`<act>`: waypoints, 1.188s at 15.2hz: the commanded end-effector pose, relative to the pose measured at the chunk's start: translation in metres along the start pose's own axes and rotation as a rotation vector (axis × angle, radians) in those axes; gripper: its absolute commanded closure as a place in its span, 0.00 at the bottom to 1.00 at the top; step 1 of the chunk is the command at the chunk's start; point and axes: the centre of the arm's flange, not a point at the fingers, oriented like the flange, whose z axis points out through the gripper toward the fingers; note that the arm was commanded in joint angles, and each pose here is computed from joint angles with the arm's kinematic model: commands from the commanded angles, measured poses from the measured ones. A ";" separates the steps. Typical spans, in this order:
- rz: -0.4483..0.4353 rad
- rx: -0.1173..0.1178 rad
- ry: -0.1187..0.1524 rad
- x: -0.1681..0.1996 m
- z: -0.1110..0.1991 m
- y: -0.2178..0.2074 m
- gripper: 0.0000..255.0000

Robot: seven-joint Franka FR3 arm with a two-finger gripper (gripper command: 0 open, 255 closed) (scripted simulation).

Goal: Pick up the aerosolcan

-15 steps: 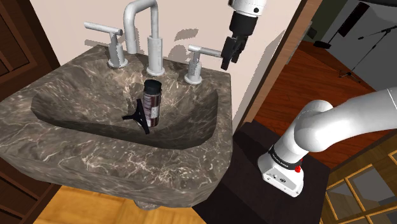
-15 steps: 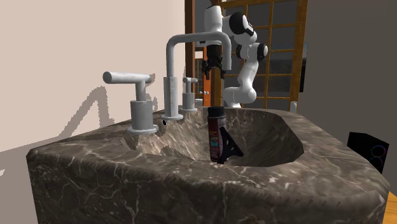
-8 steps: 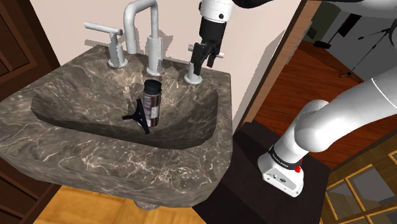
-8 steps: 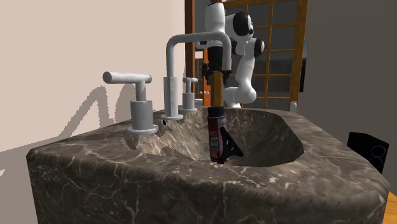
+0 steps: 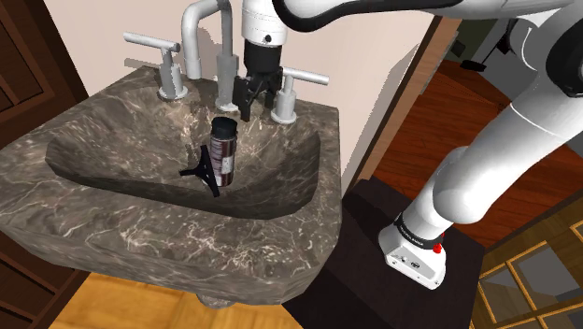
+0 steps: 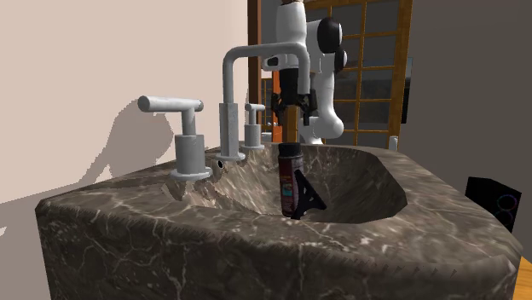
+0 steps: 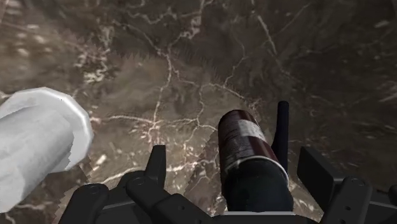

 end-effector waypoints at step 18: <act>-0.004 -0.003 -0.003 0.044 0.061 -0.038 1.00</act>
